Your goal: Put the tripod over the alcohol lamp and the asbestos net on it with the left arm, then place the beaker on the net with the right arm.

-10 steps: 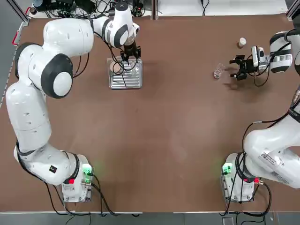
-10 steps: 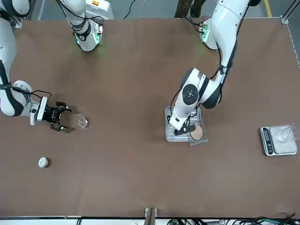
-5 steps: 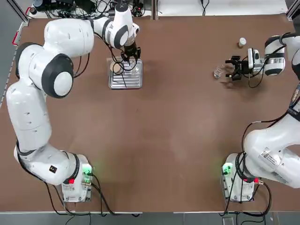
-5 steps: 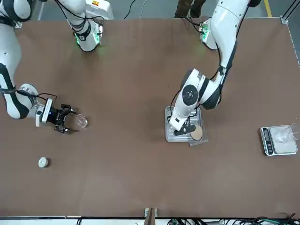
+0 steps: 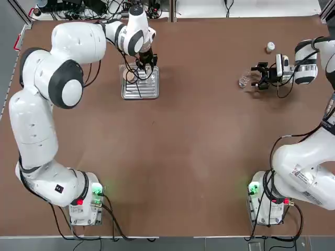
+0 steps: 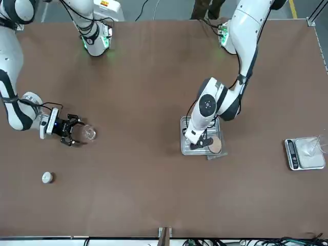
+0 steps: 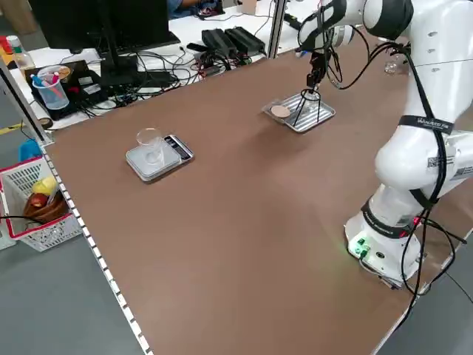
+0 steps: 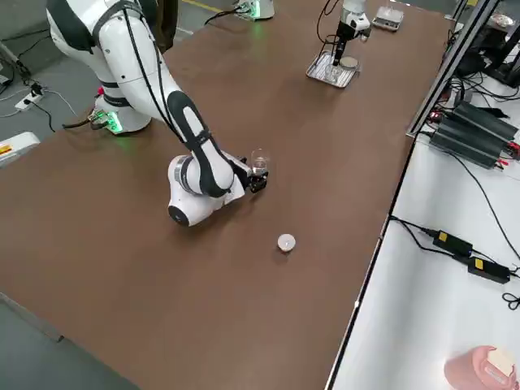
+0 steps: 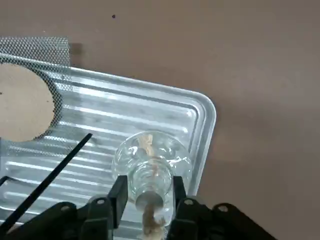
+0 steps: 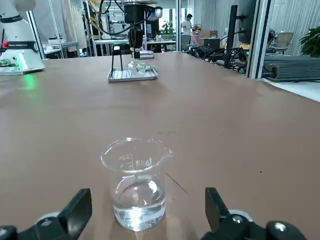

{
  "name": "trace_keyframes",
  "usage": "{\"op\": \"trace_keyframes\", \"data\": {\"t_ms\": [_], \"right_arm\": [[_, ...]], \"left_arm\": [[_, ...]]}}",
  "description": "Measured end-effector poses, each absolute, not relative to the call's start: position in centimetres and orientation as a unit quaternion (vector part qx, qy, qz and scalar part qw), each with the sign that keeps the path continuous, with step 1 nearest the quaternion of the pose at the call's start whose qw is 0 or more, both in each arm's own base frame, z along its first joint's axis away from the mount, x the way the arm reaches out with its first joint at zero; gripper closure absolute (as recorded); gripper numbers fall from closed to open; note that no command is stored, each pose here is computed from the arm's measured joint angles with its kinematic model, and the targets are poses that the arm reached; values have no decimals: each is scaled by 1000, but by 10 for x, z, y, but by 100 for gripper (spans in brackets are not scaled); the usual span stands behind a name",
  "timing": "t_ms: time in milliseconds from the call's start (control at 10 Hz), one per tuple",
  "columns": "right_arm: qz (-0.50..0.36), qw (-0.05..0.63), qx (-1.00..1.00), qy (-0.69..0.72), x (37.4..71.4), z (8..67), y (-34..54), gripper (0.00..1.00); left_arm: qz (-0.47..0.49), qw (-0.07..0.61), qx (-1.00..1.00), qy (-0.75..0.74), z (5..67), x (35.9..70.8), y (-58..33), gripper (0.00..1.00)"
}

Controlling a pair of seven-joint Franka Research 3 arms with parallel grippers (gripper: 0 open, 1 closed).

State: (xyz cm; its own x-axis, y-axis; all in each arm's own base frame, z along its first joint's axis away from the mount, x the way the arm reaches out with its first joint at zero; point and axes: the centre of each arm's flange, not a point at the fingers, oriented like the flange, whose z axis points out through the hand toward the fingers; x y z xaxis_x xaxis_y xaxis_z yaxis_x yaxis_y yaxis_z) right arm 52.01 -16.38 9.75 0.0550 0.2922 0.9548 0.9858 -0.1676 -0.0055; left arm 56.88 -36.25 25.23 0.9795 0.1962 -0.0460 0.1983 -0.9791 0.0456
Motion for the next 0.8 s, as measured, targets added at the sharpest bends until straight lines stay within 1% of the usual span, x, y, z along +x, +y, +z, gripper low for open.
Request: {"op": "trace_keyframes", "data": {"t_ms": [200, 500, 800], "right_arm": [[-457, 386, -616, -513, 521, 94, -160, 0], [-461, 387, -614, -510, 524, 93, -153, 0], [-461, 380, -615, -515, 525, 93, -153, 0]], "left_arm": [[-21, 25, 995, 99, 252, 569, -363, 58], [-21, 25, 995, 99, 252, 569, -362, 73], [-20, 25, 995, 99, 253, 570, -362, 74]]}}
